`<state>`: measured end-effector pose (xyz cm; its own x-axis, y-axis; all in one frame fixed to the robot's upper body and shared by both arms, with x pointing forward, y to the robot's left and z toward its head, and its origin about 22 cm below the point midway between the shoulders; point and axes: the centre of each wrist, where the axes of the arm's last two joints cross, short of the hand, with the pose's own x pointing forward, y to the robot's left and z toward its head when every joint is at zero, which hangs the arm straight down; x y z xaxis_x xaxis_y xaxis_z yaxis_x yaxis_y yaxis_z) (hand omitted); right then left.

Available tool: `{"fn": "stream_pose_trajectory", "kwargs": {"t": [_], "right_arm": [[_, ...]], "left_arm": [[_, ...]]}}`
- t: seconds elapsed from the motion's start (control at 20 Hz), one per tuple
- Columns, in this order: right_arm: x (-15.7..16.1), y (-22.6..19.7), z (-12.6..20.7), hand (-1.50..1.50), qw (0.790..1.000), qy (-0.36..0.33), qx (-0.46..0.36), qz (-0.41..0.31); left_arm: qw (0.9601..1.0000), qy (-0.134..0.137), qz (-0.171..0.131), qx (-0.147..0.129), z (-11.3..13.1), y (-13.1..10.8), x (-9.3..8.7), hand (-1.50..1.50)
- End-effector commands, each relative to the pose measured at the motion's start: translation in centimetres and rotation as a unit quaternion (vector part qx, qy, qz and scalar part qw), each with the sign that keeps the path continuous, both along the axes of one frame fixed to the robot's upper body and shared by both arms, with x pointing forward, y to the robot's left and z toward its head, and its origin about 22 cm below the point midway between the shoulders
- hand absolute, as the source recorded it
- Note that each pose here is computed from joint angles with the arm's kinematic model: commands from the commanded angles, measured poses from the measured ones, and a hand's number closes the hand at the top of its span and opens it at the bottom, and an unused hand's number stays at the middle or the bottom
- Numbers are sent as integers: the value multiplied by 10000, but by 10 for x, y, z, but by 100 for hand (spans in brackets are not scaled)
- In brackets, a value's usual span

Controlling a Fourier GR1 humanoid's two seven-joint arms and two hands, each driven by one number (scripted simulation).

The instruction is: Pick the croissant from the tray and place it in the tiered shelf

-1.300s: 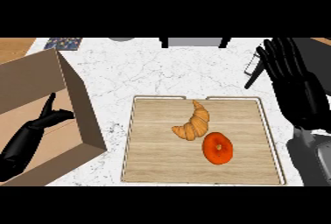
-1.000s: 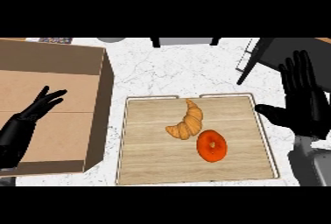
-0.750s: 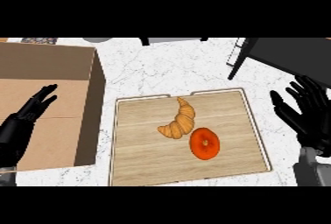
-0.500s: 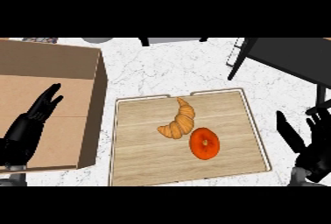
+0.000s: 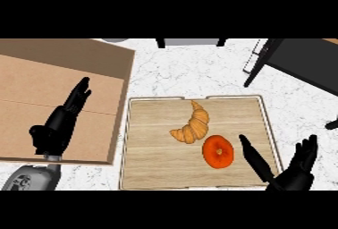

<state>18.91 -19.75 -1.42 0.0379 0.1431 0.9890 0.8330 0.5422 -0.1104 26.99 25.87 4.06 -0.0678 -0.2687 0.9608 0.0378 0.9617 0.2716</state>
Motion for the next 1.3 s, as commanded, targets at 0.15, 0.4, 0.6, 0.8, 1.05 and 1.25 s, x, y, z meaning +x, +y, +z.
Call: {"fn": "stream_pose_trajectory", "kwargs": {"t": [0.15,0.4,0.6,0.8,1.05,1.25], "right_arm": [[-31,31,-8,-150,9959,795,-64,422],[-30,21,-7,-150,9844,1536,0,863],[-29,17,-7,-150,9625,2306,-108,1427],[-36,3,-7,-150,9329,3231,-386,1543],[-12,12,28,-150,9151,3677,-450,1593],[8,36,72,-150,9105,3792,-498,1575]], "left_arm": [[9995,248,-151,-133,-14,-26,9,0],[9993,124,-330,-125,-8,-32,10,0],[9990,221,-390,-83,-13,-34,5,0],[9992,210,-314,-134,-11,-28,8,0],[9991,250,-320,-102,-8,-32,12,0],[9992,244,-277,-135,-16,-33,13,0]]}}
